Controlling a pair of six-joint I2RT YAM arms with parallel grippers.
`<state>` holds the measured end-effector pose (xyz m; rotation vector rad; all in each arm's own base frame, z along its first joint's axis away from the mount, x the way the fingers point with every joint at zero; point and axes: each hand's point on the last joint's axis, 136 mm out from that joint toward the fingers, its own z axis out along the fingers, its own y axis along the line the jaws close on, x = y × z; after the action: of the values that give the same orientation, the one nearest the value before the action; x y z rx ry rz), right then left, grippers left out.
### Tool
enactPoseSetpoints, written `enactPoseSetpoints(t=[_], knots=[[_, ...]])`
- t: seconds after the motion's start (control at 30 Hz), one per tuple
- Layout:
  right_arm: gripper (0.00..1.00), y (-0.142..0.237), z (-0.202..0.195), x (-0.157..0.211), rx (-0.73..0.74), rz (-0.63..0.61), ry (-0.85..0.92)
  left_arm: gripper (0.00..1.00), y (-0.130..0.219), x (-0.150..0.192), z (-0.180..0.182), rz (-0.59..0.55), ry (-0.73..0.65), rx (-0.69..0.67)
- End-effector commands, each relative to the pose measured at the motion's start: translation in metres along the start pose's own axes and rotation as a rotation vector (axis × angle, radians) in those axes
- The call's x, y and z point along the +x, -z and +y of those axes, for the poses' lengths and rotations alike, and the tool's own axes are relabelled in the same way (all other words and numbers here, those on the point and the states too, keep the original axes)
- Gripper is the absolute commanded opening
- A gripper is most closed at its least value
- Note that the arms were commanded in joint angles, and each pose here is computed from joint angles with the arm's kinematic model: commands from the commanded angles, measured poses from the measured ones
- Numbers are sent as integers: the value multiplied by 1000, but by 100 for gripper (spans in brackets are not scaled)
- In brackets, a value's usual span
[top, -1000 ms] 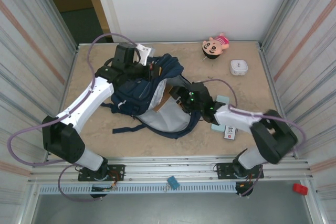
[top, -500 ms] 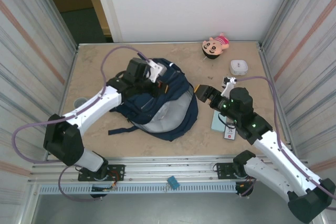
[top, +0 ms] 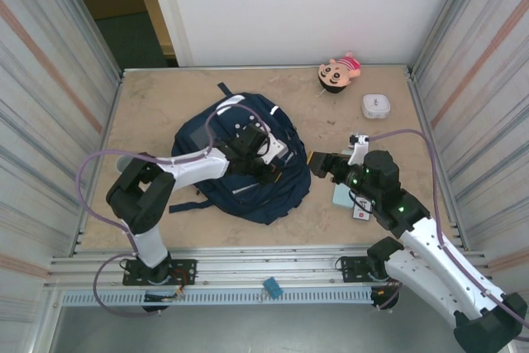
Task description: Pack books, pencil case, and school supplies into a backpack
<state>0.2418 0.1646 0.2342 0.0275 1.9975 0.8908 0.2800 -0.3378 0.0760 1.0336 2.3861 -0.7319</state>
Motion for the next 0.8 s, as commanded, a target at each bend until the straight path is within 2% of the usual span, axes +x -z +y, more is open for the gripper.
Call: enactPoseSetpoints(t=[0.0,0.07,0.13,0.27,0.43,0.6,0.77], knots=[[91,6,11,-10,-52,-47,138,23,26,-26,-13,-85,-9,8],[92,7,18,-9,-80,-30,233,43,49,-43,-16,-139,-4,7],[95,8,27,-4,-119,14,352,56,75,-57,-17,-200,24,1],[94,6,46,15,-213,179,615,71,127,-70,0,-321,148,-36],[92,-8,57,52,-283,391,947,76,158,-45,28,-362,332,-81],[92,-19,58,120,-475,625,1310,76,166,-4,48,-356,460,-109],[91,-45,54,157,-532,727,1475,76,166,29,53,-373,552,-96]])
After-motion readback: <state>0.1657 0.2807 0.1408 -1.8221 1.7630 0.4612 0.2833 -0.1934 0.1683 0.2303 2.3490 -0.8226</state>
